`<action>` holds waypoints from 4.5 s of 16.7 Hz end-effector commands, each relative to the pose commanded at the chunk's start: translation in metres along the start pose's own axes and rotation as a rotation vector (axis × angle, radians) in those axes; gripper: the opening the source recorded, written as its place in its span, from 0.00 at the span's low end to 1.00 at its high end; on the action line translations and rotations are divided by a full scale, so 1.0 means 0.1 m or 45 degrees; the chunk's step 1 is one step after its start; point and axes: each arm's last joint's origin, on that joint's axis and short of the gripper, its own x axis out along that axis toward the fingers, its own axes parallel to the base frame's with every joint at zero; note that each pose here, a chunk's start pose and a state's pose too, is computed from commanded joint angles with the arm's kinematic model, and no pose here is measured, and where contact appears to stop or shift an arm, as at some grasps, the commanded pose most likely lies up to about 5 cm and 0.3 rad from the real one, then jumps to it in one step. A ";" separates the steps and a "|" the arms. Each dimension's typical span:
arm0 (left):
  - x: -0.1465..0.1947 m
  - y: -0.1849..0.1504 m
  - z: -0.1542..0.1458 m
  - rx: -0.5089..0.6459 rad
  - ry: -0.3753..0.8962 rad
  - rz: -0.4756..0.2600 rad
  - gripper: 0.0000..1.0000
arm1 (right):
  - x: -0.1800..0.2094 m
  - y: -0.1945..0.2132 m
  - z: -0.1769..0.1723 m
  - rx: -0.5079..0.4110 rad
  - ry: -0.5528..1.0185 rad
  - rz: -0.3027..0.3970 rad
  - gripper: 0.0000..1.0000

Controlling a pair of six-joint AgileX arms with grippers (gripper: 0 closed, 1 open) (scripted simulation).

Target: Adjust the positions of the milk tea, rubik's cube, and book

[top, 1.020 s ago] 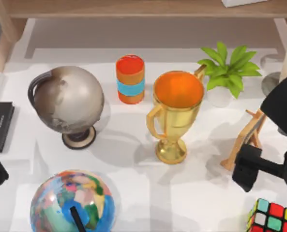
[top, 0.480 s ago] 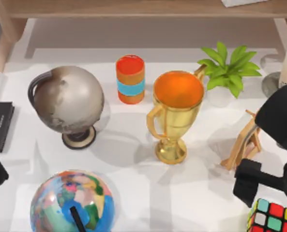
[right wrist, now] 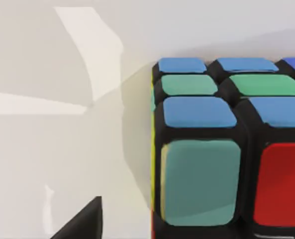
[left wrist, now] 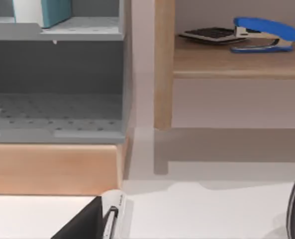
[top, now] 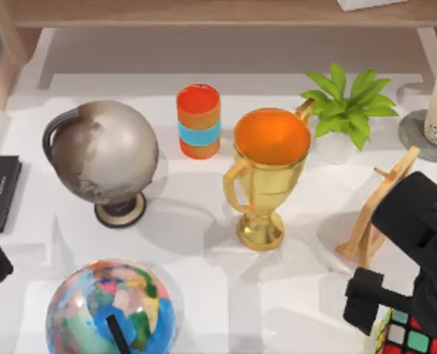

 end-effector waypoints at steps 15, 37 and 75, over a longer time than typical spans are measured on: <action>0.00 0.00 0.00 0.000 0.000 0.000 1.00 | 0.03 0.00 0.00 0.000 0.001 -0.001 0.25; 0.00 0.00 0.00 0.000 0.000 0.000 1.00 | -0.27 -0.01 0.00 0.003 -0.002 0.002 0.00; 0.00 0.00 0.00 0.000 0.000 0.000 1.00 | -2.56 0.62 1.84 -0.381 -2.037 0.409 0.00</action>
